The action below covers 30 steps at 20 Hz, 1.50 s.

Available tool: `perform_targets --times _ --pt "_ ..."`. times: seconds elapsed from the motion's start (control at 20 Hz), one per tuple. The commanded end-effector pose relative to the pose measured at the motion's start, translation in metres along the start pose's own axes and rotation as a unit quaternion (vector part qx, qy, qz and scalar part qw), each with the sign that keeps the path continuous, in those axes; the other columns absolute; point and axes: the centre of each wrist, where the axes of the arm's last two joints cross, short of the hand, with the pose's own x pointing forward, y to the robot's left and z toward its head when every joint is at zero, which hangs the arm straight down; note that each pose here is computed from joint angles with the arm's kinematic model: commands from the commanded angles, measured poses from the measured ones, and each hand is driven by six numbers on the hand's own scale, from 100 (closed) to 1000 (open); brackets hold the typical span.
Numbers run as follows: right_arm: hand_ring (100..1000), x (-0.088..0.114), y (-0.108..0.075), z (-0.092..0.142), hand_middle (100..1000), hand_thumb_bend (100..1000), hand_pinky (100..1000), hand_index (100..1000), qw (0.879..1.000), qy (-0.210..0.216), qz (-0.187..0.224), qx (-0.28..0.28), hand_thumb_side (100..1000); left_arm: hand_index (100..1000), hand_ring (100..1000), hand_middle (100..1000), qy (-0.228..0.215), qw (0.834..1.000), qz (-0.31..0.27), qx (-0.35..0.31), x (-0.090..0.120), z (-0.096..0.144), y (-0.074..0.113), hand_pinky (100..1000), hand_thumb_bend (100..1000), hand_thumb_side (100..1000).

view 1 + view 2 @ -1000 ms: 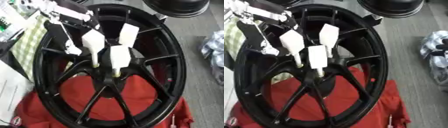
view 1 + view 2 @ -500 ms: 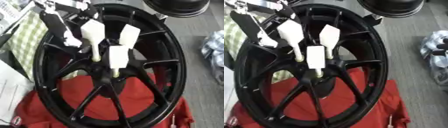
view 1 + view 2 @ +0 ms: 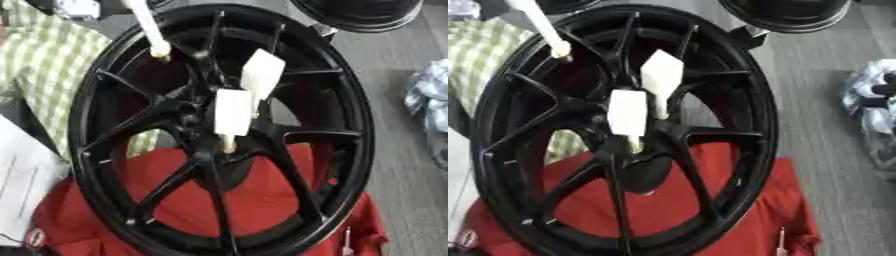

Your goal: Pull the pin out of the wheel hub.

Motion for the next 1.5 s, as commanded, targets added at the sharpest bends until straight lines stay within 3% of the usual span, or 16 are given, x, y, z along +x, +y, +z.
perform_targets --times 0.05,0.35,0.5,0.6,0.65,0.7,0.75,1.0,1.05,1.2,1.25,1.5 --pt "658 0.009 -0.009 -0.003 647 100 937 757 1.0 -0.023 0.019 -0.009 524 429 471 291 0.07 0.993 -0.003 0.091 -0.019 0.061 0.026 540 100 227" --pt "658 0.009 -0.014 -0.003 647 100 937 757 0.999 -0.031 0.017 -0.03 523 525 501 368 0.177 0.968 0.026 0.174 -0.065 0.125 0.009 566 100 217" --pt "658 0.011 -0.015 -0.004 647 100 936 757 0.998 -0.038 0.014 -0.037 523 638 569 471 0.205 0.958 0.041 0.195 -0.08 0.141 -0.002 619 100 207" --pt "658 0.011 -0.016 -0.004 647 100 935 757 0.998 -0.041 0.014 -0.039 523 755 677 592 0.221 0.953 0.051 0.202 -0.088 0.149 -0.009 675 100 185" --pt "658 0.011 -0.017 -0.004 647 100 935 757 0.998 -0.041 0.014 -0.04 523 809 734 662 0.225 0.952 0.055 0.202 -0.091 0.151 -0.012 698 100 243" --pt "658 0.011 -0.017 -0.004 646 100 935 756 0.998 -0.042 0.014 -0.041 523 860 783 739 0.225 0.952 0.058 0.199 -0.093 0.152 -0.015 730 100 570" --pt "657 0.011 -0.017 -0.004 645 100 935 756 0.998 -0.042 0.014 -0.042 523 902 816 792 0.221 0.954 0.066 0.191 -0.096 0.152 -0.019 763 197 788" --pt "657 0.011 -0.017 -0.004 645 100 935 756 0.998 -0.043 0.013 -0.043 523 902 816 792 0.211 0.959 0.085 0.171 -0.098 0.156 -0.024 763 197 788" --pt "657 0.011 -0.017 -0.004 645 100 935 756 0.998 -0.042 0.012 -0.045 523 944 829 836 0.213 0.958 0.091 0.171 -0.1 0.157 -0.027 774 239 916" --pt "656 0.01 -0.018 -0.003 645 100 934 755 0.998 -0.039 0.009 -0.05 523 928 821 818 0.229 0.948 0.121 0.184 -0.112 0.164 -0.041 764 177 905" --pt "657 0.01 -0.018 -0.003 645 100 935 755 0.998 -0.038 0.009 -0.051 523 913 808 800 0.227 0.947 0.124 0.192 -0.113 0.166 -0.041 750 100 881" --pt "657 0.01 -0.02 -0.002 646 100 934 756 0.998 -0.034 0.01 -0.054 523 849 754 729 0.207 0.939 0.125 0.246 -0.107 0.168 -0.034 709 100 759"
